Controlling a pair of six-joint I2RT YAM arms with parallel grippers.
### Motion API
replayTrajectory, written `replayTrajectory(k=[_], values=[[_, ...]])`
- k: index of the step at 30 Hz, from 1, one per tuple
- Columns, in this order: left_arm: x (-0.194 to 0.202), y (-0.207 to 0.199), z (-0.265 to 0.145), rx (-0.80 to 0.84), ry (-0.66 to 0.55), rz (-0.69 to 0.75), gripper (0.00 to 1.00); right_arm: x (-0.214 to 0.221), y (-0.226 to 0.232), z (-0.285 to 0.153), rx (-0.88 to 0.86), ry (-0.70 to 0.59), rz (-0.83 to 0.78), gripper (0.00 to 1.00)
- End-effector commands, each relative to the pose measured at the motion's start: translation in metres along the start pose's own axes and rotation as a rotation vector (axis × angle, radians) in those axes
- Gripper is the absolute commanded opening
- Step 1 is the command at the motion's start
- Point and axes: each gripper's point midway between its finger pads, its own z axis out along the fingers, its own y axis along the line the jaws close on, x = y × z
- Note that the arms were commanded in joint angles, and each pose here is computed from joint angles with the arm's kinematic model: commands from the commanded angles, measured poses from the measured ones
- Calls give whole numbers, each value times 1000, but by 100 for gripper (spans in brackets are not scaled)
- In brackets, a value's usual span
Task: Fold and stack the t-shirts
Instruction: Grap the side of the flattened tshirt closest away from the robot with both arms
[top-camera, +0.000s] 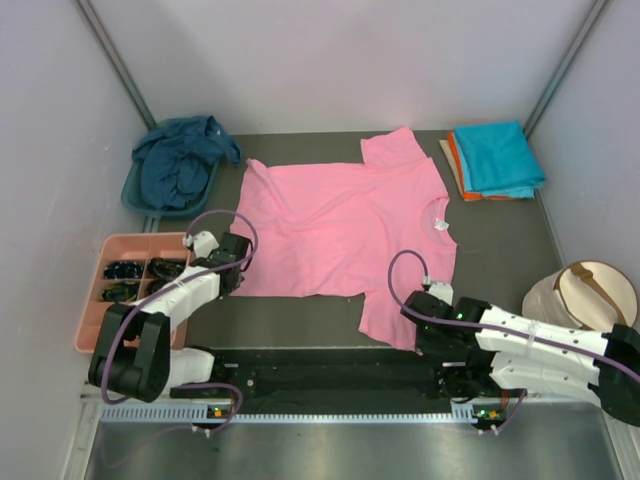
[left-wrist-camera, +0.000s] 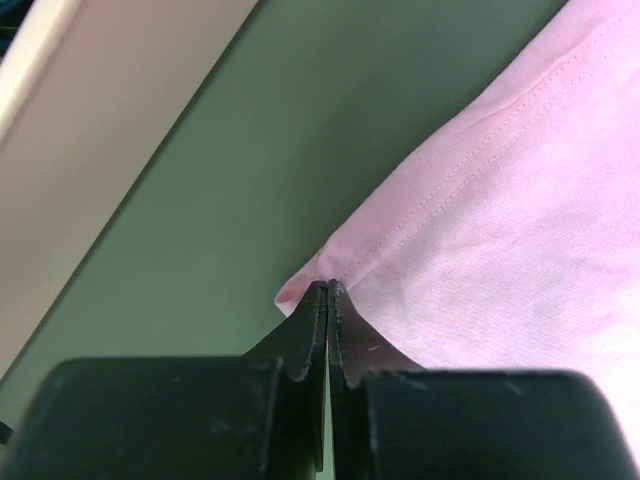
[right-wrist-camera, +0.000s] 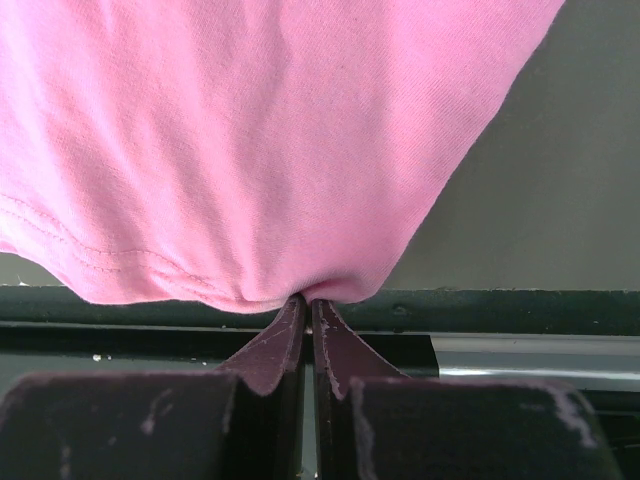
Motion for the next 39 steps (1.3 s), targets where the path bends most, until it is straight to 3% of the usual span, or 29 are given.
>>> replayTrajectory(k=[1,7,9,10,11,15,28,39], values=[[-12,-8,-4,29,-30,-29,0,-47,34,-7,-98,-178,74,0],[-14,-5,-8,27,-32,-29,2,-47,34,-6,-98,-177,75,0],[-13,-5,-10,32,-22,-31,16,-47,34,-6,-100,-179,77,0],[-14,-5,-13,41,-25,-44,29,-46,34,-5,-100,-176,75,0],[-12,-6,-14,51,-16,-49,57,-46,34,-5,-102,-176,74,0],[-14,-8,-20,73,-10,-73,74,-46,35,-4,-105,-175,73,0],[13,-5,-12,69,63,-136,71,-46,34,-4,-100,-174,67,0],[0,11,-8,7,20,-152,64,-46,33,-3,-91,-171,63,0]])
